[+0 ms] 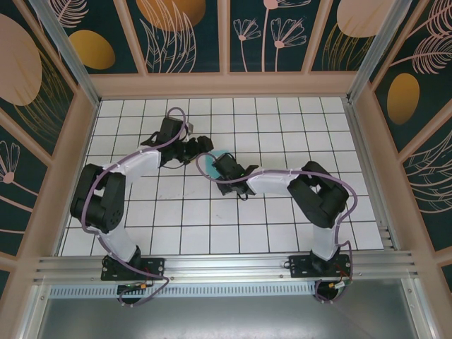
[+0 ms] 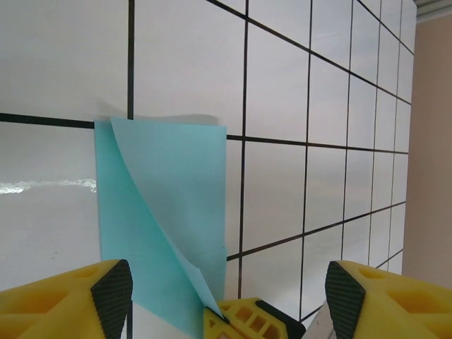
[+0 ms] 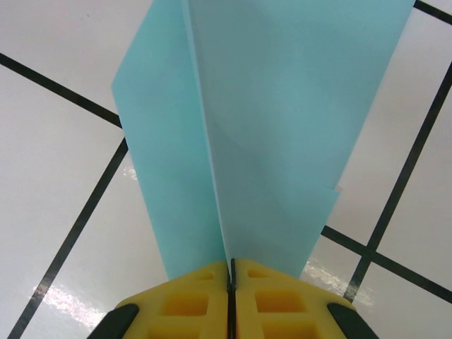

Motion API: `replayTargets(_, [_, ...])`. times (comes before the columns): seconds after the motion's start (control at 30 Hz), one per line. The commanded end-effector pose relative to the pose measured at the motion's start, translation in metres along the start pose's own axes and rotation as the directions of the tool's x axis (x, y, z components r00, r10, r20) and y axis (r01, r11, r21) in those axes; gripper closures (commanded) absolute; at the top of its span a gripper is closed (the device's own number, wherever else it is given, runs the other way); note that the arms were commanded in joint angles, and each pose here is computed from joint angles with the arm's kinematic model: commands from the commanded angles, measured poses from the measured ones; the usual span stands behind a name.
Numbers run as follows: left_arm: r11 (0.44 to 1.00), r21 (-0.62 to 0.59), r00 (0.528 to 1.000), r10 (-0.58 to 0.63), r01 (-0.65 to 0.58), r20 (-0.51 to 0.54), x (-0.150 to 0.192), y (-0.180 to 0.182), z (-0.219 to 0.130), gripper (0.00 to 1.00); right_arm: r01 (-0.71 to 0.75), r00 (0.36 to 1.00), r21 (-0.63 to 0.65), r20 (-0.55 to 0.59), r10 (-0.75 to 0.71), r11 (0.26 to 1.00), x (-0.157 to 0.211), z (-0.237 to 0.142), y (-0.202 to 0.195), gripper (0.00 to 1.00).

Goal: Fold a paper plane with a square sheet of paper (fold left side to right side)
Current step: Fourth fold the wing at the center of the table.

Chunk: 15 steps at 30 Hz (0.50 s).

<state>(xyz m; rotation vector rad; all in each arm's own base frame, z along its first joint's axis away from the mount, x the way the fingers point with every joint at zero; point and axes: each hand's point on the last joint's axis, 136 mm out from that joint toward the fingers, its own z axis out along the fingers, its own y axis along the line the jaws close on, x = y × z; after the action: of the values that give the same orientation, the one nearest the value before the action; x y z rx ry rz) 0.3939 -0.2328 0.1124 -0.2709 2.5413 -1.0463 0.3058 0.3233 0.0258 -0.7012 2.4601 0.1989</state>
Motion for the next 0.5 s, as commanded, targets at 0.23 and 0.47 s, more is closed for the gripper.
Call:
replayTargets(0.23, [0.998, 0.053, 0.998, -0.023, 0.021, 0.053, -0.003, -0.001, -0.018, 0.39, -0.104, 0.995, -0.151, -0.020, 0.102, 0.983, 0.008, -0.010, 0.005, 0.90])
replayTargets(0.47, [0.992, 0.084, 0.995, -0.093, 0.095, -0.030, 0.034, 0.021, -0.001, 0.45, -0.180, 0.983, -0.265, -0.025, 0.179, 0.947, 0.009, -0.014, 0.010, 0.90])
